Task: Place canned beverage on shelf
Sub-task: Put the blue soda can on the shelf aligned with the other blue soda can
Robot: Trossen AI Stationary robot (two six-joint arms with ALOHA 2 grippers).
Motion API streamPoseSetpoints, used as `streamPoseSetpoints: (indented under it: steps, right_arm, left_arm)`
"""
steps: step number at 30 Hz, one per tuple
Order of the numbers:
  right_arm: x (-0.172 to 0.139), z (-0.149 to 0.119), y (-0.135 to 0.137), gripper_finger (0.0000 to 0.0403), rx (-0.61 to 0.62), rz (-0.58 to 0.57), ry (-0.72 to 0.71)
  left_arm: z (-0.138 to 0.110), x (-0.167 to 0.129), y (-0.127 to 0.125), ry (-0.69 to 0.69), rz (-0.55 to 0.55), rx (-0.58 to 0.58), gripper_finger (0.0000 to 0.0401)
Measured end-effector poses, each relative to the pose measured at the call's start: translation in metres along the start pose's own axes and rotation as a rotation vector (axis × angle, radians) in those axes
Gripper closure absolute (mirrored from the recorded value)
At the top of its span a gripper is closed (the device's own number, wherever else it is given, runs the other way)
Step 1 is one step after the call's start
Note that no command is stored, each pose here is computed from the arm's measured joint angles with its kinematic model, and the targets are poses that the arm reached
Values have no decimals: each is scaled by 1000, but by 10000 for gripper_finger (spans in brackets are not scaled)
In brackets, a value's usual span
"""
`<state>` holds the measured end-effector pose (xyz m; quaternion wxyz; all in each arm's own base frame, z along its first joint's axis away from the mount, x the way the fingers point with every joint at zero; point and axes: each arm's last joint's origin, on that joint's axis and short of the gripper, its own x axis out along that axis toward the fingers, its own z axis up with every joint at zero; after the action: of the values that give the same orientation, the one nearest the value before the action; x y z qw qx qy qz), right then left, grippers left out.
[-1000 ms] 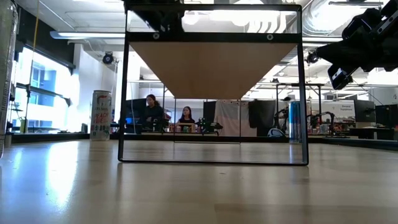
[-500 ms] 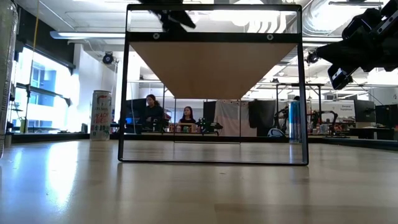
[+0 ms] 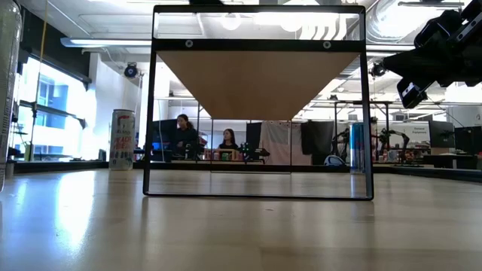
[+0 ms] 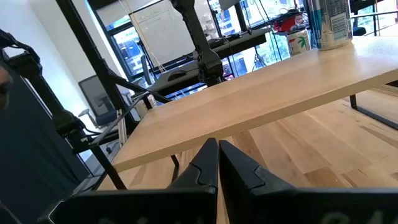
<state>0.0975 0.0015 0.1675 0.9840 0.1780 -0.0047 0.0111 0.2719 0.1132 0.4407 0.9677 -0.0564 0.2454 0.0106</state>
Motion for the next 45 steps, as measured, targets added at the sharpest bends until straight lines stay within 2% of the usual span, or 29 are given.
streamPoseSetpoints:
  steps: [5,11,15,20,24,30,35,37,40,45]
  right_arm:
    - [0,0,0,402,0,0,0]
    - [0,0,0,402,0,0,0]
    - [0,0,0,402,0,0,0]
    - [0,0,0,402,-10,0,0]
    - [0,2,-1,402,-42,-58,-34]
    - [0,3,-2,402,49,-92,-55]
    - [0,3,-3,402,61,-105,-64]
    - [0,4,-3,402,75,-121,-77]
    - [-1,9,-2,402,199,-122,-150]
    - [-5,24,-4,402,445,-238,-415]
  left_arm:
    - [-23,-8,-27,-171,-37,-25,1]
    - [-70,-17,-47,-334,-24,-153,1]
    - [-96,-22,-54,-388,-11,-230,1]
    - [-117,-27,-56,-377,0,-278,1]
    - [-125,-23,-55,-355,9,-318,1]
    - [-131,-14,-53,-306,18,-329,1]
    - [-133,-4,-51,-275,22,-338,1]
    - [-133,-1,-51,-266,18,-379,1]
    - [-131,0,-51,-293,1,-450,1]
    - [-114,-11,-53,-476,-45,-389,1]
